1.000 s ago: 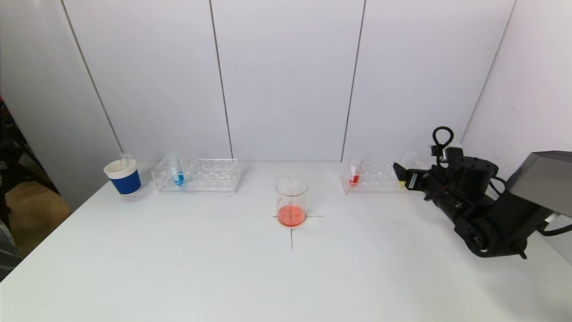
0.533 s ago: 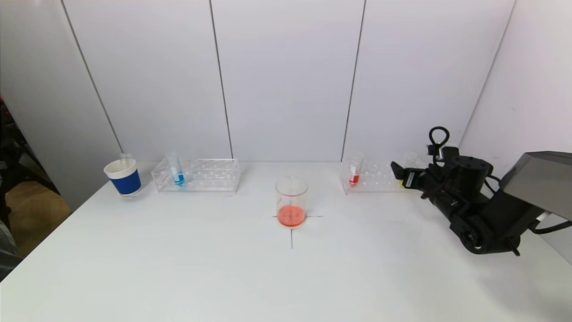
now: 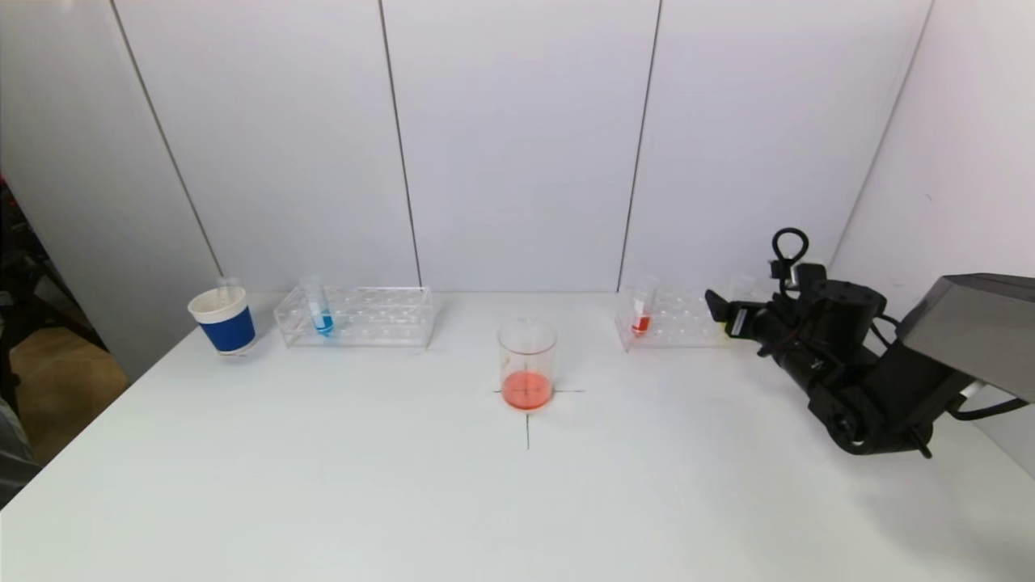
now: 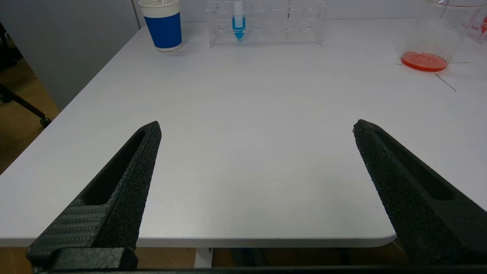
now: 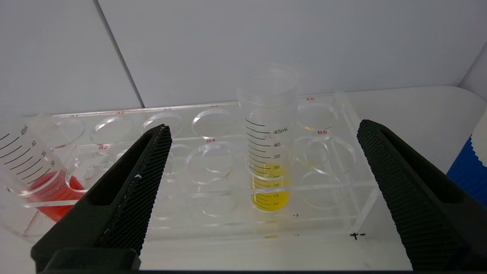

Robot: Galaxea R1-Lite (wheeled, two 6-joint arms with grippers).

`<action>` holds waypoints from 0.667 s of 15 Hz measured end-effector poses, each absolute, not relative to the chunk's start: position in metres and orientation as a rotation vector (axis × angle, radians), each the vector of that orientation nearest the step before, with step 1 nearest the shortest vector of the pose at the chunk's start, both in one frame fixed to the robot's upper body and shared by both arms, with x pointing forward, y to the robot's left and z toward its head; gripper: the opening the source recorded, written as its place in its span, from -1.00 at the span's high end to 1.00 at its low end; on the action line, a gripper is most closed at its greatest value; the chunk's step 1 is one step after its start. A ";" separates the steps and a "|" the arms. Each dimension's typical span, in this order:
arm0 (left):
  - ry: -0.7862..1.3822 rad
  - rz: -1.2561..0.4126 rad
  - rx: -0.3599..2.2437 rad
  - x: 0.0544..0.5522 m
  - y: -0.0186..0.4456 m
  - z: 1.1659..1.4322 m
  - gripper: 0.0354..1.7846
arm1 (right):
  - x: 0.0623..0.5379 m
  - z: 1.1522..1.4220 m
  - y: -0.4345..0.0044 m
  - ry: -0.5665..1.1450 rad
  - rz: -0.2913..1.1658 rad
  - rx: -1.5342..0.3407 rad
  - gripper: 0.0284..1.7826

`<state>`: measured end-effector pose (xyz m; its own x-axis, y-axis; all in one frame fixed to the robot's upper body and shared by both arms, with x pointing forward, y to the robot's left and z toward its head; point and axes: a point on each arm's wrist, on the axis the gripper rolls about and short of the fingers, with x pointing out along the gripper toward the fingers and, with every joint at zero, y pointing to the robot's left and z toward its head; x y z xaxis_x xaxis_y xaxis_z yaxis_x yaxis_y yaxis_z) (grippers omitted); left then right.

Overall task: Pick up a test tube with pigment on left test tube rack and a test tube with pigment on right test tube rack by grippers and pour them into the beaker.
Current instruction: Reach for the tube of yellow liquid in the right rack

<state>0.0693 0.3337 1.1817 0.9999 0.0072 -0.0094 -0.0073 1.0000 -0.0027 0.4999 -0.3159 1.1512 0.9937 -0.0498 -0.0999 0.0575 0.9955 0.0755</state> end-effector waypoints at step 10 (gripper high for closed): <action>0.009 0.007 -0.003 0.069 0.334 1.182 -0.98 | 0.517 1.144 -0.319 0.072 -0.052 0.031 -0.99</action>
